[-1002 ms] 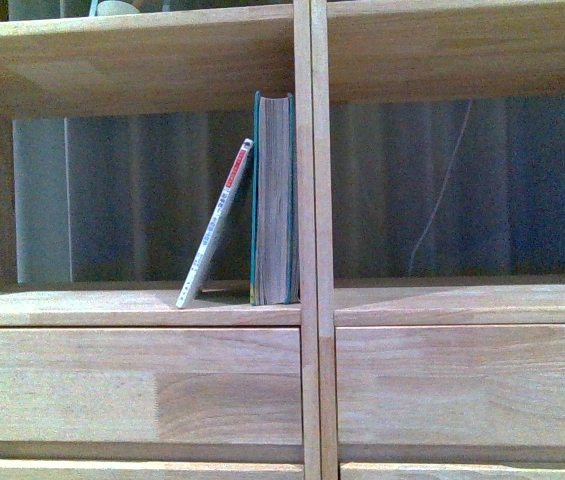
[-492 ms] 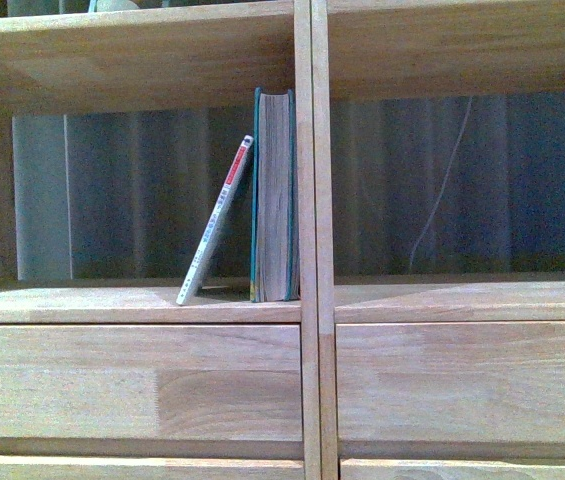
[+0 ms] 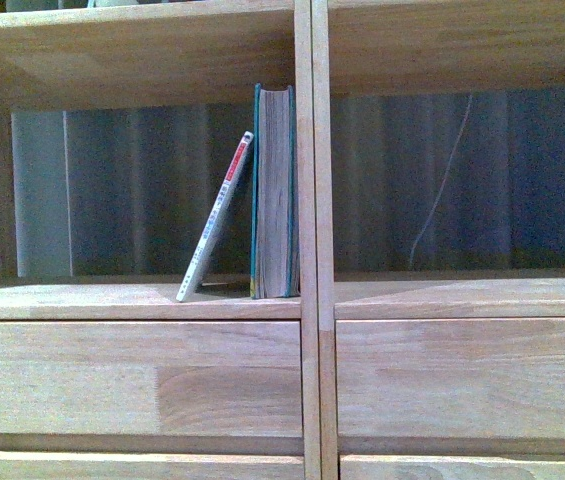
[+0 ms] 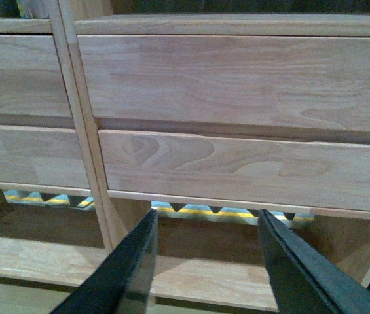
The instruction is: Organize books on shelf
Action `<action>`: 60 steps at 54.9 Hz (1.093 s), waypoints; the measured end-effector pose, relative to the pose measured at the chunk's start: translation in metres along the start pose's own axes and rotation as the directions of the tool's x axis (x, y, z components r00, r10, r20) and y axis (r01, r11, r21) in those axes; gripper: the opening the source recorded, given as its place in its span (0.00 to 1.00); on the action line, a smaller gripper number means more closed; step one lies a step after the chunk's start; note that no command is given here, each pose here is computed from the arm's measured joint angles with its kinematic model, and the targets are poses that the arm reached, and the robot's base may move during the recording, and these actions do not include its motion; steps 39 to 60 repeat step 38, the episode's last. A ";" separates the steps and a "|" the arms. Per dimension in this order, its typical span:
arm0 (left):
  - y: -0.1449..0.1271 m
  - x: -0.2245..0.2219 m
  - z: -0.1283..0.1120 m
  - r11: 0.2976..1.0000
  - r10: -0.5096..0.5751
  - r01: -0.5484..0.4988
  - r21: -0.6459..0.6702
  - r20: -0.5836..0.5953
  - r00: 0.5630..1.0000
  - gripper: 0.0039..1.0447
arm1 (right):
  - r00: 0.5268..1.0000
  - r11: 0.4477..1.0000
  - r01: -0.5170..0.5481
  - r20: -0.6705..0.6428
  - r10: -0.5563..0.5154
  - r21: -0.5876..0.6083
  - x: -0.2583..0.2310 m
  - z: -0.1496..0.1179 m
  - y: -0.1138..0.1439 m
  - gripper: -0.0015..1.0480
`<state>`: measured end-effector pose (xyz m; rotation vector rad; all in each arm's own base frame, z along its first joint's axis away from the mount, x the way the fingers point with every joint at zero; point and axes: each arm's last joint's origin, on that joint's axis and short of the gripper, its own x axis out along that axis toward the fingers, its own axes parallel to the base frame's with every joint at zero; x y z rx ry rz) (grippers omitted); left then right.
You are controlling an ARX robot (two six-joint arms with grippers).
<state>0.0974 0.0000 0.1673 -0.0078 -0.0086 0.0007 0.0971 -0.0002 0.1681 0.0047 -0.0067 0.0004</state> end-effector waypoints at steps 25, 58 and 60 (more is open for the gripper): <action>0.000 0.000 0.000 1.000 0.000 0.000 0.003 0.000 1.000 0.94 | 1.000 1.000 0.000 0.000 0.000 0.000 0.000 0.000 0.000 0.93; 0.000 0.000 0.000 1.000 0.000 0.000 0.003 0.000 1.000 0.94 | 1.000 1.000 0.000 0.000 0.000 0.000 0.000 0.000 0.000 0.93; 0.000 0.000 0.000 1.000 0.000 0.000 0.003 0.000 1.000 0.94 | 1.000 1.000 0.000 0.000 0.000 0.000 0.000 0.000 0.000 0.93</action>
